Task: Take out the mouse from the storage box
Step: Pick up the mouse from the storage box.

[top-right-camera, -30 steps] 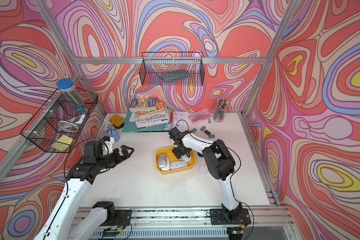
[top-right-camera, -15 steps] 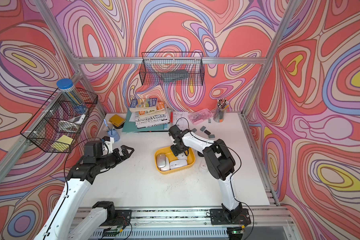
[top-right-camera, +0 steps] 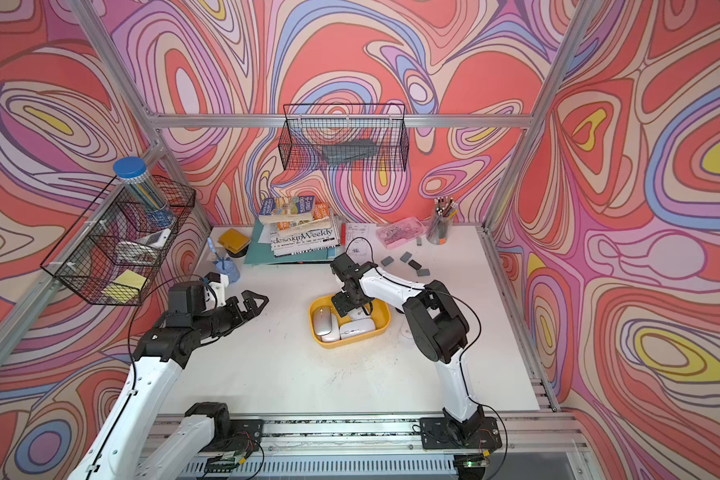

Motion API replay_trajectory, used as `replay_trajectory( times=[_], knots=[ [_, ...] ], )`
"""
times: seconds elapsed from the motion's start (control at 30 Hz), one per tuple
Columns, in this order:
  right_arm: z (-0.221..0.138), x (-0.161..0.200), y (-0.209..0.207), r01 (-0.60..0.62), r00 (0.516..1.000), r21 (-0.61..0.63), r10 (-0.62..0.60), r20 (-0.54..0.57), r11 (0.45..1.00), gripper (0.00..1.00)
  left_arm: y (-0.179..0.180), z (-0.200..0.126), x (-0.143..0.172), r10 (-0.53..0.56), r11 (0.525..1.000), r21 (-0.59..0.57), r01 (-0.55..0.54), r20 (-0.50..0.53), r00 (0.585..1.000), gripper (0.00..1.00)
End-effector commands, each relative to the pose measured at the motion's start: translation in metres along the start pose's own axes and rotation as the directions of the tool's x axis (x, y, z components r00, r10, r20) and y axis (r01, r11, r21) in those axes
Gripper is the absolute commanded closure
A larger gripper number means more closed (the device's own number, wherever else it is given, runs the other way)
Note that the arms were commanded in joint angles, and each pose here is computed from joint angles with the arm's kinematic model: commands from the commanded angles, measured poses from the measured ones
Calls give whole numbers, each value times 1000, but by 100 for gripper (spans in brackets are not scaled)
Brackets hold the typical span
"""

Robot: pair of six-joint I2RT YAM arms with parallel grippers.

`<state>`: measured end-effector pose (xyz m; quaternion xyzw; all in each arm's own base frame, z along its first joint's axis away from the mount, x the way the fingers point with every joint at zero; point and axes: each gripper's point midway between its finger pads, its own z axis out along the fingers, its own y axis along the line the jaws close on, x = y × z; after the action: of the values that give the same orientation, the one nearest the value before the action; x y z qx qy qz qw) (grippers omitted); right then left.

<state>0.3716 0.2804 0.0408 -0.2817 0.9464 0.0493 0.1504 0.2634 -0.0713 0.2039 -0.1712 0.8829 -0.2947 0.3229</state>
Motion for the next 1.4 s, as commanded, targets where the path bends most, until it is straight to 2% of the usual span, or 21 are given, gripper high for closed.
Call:
replay_trajectory(
  times=[0.0, 0.1, 0.3, 0.57, 0.73, 1.03, 1.17, 1.27, 1.33, 1.37],
  knots=[
    [-17, 5, -5, 33, 999, 28, -34, 8, 999, 18, -4, -1, 0, 15, 1000, 24, -15, 6, 1000, 1],
    [-11, 18, -7, 60, 998, 39, -58, -38, 997, 17, -4, -1, 0, 14, 1000, 27, -14, 5, 1000, 1],
    [5, 39, 1, 83, 990, -17, -85, -115, 996, 17, -4, -1, 1, 16, 999, 30, -16, 5, 1000, 1],
    [16, 42, 4, 46, 984, -35, -51, -169, 998, 32, -6, -1, 0, 18, 999, 33, -18, 6, 1000, 1],
    [-4, 28, -4, 31, 994, 19, -29, -102, 999, 40, -5, -1, 0, 18, 999, 31, -18, 6, 1000, 1],
    [-83, -16, -9, -25, 984, 40, 18, 178, 999, 42, -7, -2, -1, 21, 999, 39, -21, 11, 1000, 1],
    [-90, -15, -15, -35, 982, 71, 21, 186, 997, 42, -7, -2, -1, 21, 999, 41, -21, 11, 1000, 1],
    [-96, -11, -31, -71, 977, 152, 38, 209, 986, 42, -8, -2, 0, 21, 999, 41, -22, 11, 1000, 1],
    [-96, -1, -58, -140, 978, 228, 98, 184, 964, 41, -8, -2, 0, 20, 999, 45, -21, 11, 1000, 1],
    [-109, 4, -77, -205, 966, 255, 153, 208, 945, 42, -9, -3, 0, 20, 999, 47, -21, 12, 1000, 1]
  ],
)
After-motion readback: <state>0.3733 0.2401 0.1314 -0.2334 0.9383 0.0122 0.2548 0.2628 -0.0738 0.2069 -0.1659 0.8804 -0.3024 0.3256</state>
